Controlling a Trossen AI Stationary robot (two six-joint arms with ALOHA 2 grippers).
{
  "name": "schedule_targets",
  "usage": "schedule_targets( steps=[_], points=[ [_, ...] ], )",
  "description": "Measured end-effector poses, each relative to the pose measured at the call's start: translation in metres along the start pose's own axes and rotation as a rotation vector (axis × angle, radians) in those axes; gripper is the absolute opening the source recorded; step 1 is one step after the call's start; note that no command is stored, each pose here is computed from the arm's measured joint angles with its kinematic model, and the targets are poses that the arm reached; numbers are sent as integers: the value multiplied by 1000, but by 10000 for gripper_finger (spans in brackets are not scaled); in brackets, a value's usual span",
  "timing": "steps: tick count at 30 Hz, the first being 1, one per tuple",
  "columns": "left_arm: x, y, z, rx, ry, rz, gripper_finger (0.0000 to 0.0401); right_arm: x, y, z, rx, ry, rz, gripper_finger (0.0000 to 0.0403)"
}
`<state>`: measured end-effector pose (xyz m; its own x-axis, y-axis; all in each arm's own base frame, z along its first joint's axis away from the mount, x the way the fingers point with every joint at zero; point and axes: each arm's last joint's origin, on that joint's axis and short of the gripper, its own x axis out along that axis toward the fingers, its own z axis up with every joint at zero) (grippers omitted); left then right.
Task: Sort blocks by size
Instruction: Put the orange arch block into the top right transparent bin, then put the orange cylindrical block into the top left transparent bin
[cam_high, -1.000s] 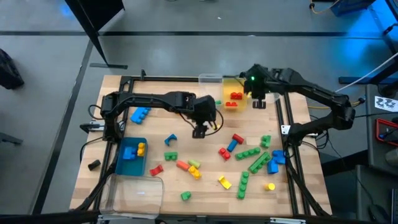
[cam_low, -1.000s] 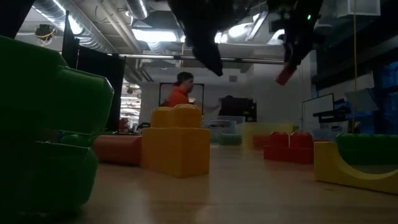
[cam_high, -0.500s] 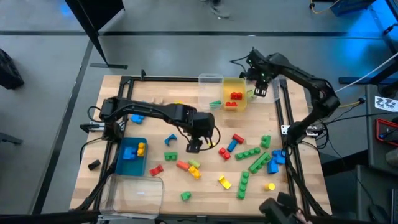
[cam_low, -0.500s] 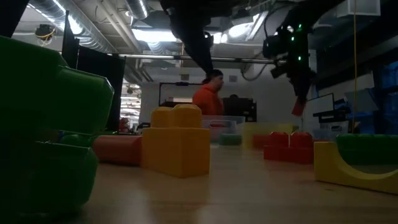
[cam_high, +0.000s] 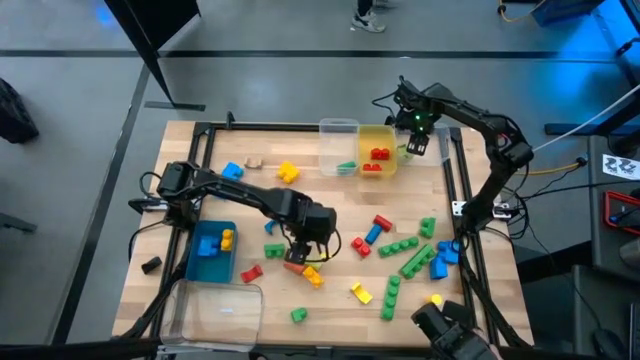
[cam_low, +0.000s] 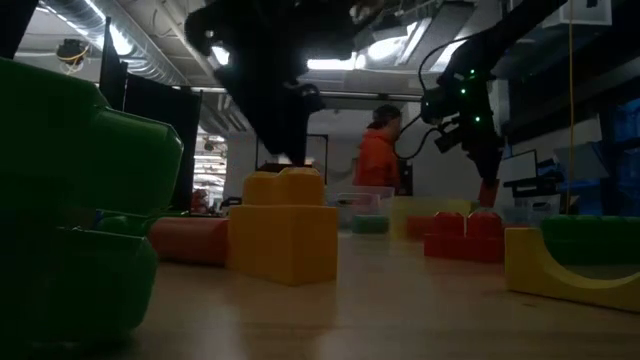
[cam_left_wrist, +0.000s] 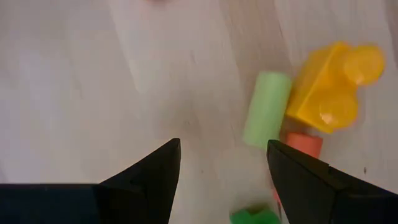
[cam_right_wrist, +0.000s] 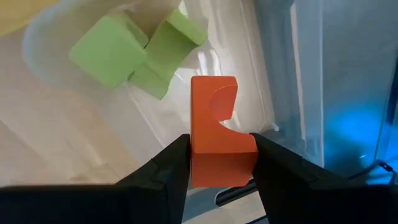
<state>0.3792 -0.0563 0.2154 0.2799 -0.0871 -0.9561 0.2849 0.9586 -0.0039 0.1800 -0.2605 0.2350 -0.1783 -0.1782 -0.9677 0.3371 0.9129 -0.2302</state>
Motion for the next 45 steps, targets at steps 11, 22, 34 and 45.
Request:
schedule_targets(
  steps=[11,22,34,45],
  points=[
    [16,-25,-15,39,75,-144,223,1,-3,3,20,-1,-62,163],
    [40,-46,-31,52,80,-178,223,1,-3,3,21,5,-60,163],
    [62,-46,-48,77,62,-122,185,0,-1,-1,10,36,-36,163],
    [62,-45,-48,74,51,-119,116,-47,4,-27,49,-133,-83,163]
  ],
)
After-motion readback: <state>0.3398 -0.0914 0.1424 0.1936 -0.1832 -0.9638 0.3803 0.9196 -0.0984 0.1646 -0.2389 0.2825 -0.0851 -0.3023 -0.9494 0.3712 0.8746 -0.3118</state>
